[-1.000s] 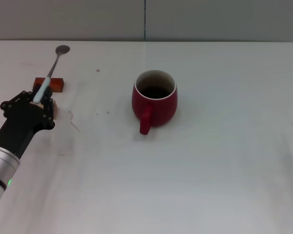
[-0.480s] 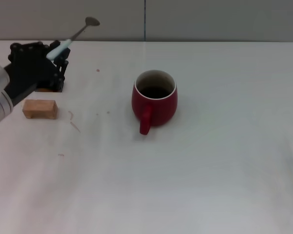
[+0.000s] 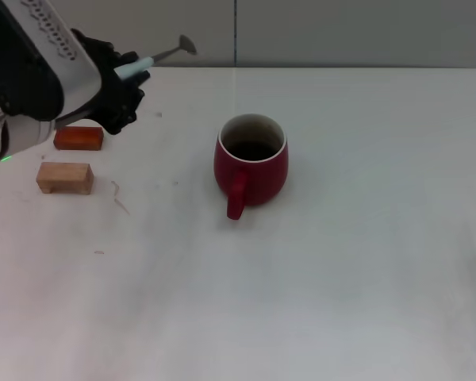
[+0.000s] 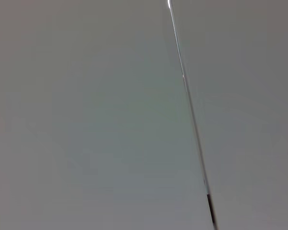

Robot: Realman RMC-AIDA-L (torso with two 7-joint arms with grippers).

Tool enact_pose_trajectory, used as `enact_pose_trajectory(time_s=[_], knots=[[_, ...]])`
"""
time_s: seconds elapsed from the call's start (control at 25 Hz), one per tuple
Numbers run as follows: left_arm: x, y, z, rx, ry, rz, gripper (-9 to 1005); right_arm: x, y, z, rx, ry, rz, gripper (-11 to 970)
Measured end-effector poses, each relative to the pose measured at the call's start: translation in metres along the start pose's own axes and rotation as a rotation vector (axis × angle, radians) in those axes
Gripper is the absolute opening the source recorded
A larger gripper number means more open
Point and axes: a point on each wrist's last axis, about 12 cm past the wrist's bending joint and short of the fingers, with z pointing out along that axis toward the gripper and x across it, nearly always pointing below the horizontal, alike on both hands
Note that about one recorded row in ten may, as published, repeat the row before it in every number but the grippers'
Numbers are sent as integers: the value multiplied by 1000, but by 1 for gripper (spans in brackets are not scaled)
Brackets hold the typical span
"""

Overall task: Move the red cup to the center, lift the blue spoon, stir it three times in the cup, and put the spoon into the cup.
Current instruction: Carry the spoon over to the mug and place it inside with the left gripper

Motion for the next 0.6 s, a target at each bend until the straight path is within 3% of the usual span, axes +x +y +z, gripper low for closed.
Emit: enact_pose_trajectory(time_s=[0.28, 0.6], knots=[[-27, 19, -5, 126, -24, 135, 172, -1, -2, -3, 11, -6, -3, 668], [-42, 32, -9, 305, -21, 160, 172, -2, -4, -5, 17, -6, -8, 668]])
